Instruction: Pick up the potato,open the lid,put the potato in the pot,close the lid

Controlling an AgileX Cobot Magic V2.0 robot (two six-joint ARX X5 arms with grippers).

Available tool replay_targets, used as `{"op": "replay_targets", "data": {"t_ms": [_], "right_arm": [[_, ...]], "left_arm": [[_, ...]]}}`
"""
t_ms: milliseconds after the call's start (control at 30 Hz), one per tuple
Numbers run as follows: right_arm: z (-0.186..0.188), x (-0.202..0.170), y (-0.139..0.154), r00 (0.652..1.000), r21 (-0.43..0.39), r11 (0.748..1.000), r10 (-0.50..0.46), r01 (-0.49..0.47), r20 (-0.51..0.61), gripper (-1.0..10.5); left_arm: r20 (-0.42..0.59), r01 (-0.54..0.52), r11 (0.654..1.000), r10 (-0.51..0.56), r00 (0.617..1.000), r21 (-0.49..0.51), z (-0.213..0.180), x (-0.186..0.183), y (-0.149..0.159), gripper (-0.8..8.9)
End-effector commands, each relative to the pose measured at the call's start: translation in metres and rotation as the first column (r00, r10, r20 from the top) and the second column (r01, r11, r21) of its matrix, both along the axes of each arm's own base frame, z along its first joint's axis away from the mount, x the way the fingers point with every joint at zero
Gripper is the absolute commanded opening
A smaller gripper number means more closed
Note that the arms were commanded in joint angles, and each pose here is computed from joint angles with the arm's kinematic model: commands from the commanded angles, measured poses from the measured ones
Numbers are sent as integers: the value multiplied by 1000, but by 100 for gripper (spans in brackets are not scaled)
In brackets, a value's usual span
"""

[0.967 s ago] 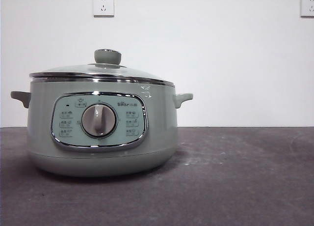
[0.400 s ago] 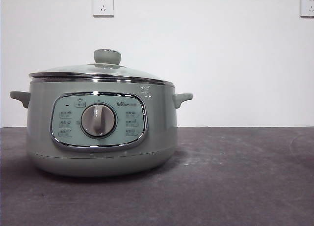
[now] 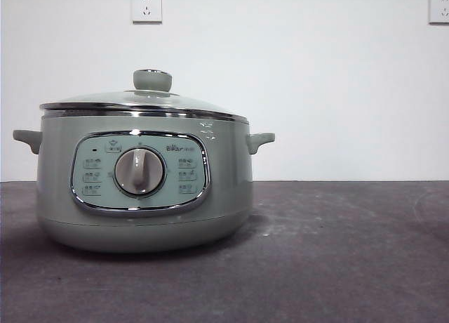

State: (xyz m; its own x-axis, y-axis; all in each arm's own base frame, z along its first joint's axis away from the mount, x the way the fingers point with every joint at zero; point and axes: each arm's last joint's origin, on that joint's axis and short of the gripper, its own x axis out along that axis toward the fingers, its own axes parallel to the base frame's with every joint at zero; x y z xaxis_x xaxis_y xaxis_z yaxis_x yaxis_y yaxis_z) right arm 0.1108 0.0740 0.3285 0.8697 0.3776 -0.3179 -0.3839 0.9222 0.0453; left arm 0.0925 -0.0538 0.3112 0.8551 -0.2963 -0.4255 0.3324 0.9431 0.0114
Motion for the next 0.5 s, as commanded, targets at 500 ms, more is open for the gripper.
{"op": "replay_targets", "data": {"t_ms": [500], "right_arm": [[-1,0,0,1000,11,1000,-6,6,-4,1]], "left_arm": [[125,-56,998,53,991,19,-2,8,9,-3]]}}
